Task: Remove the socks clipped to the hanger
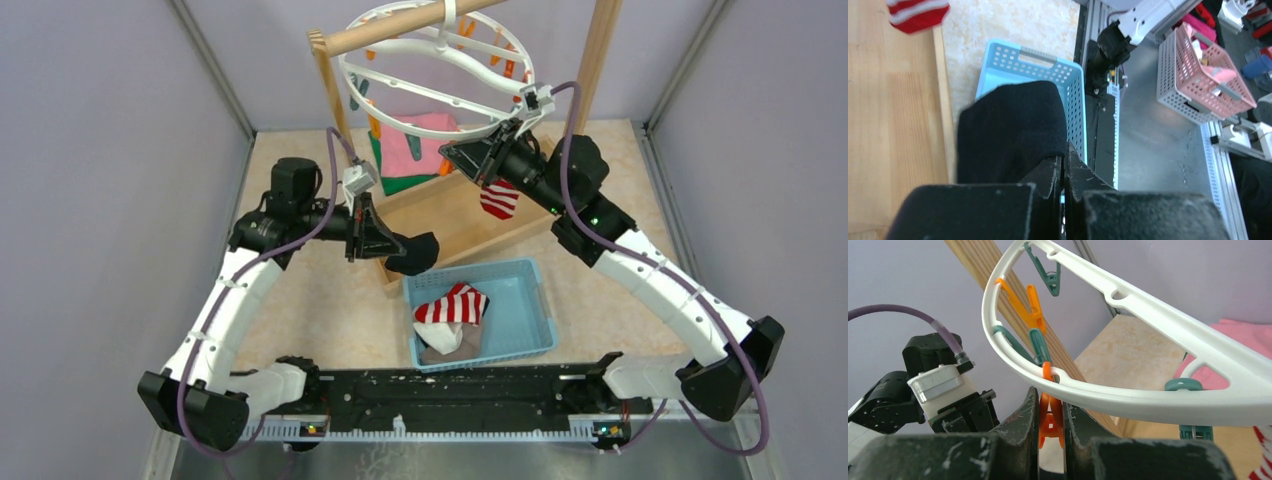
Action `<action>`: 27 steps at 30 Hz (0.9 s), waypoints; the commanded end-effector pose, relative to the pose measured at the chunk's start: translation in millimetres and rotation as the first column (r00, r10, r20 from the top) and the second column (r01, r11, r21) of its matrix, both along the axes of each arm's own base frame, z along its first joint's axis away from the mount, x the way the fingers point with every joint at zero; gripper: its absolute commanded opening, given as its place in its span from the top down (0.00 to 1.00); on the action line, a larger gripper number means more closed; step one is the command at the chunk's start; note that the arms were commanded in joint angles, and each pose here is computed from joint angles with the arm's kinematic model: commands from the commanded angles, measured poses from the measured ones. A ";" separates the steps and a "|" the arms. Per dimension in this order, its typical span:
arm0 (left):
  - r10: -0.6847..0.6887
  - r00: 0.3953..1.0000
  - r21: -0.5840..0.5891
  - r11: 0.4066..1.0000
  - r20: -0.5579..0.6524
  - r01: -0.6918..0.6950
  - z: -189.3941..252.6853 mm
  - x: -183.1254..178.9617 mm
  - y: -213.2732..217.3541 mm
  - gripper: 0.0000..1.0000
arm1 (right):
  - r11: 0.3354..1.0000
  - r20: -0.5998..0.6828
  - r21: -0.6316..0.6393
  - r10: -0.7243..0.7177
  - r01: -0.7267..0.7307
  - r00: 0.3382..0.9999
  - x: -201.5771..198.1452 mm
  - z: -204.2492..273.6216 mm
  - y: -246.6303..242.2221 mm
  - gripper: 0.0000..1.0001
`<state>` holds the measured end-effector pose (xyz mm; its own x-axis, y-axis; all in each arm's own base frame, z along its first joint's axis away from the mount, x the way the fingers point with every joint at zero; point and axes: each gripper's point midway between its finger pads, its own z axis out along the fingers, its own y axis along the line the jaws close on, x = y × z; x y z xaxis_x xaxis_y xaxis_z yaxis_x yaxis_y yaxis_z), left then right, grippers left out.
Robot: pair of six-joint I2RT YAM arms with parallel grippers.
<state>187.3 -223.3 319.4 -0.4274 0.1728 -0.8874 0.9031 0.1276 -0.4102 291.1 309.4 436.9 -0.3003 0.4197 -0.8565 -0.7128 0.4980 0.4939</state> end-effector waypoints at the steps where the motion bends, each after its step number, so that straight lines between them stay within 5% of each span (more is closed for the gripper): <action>1: -0.065 0.995 0.046 0.997 0.078 0.062 -18.6 -17.1 6.4 1.00 | 1.000 0.010 0.002 -0.022 0.022 1.000 4.6 2.7 -0.3 1.00; 10: -0.241 0.965 0.214 0.953 0.102 0.215 -77.7 -52.6 -28.6 1.00 | 0.999 -0.016 -0.025 -0.032 0.031 0.999 4.5 -6.5 -2.1 0.98; 13: -0.298 0.949 0.272 0.927 0.108 0.260 -92.1 -50.0 -37.8 1.00 | 0.997 -0.046 -0.056 -0.061 0.059 0.997 1.9 -14.9 -10.6 0.55; 17: -0.367 0.923 0.319 0.893 0.113 0.316 -107.1 -46.7 -52.2 0.98 | 0.981 -0.104 -0.110 -0.173 0.162 0.979 -8.6 -41.3 -44.0 0.26; 22: -0.423 0.901 0.386 0.851 0.099 0.357 -136.1 -41.0 -63.0 0.43 | 0.940 -0.135 -0.207 -0.301 0.270 0.944 -25.0 -81.9 -90.1 0.12; 24: -0.419 0.899 0.395 0.853 0.126 0.342 -135.8 -35.1 -65.7 0.05 | 0.913 -0.140 -0.253 -0.362 0.320 0.922 -20.6 -96.5 -110.8 0.11; 27: -0.397 0.900 0.388 0.870 0.181 0.306 -122.5 -28.1 -68.3 0.01 | 0.881 -0.126 -0.273 -0.432 0.388 0.893 4.7 -103.9 -139.3 0.11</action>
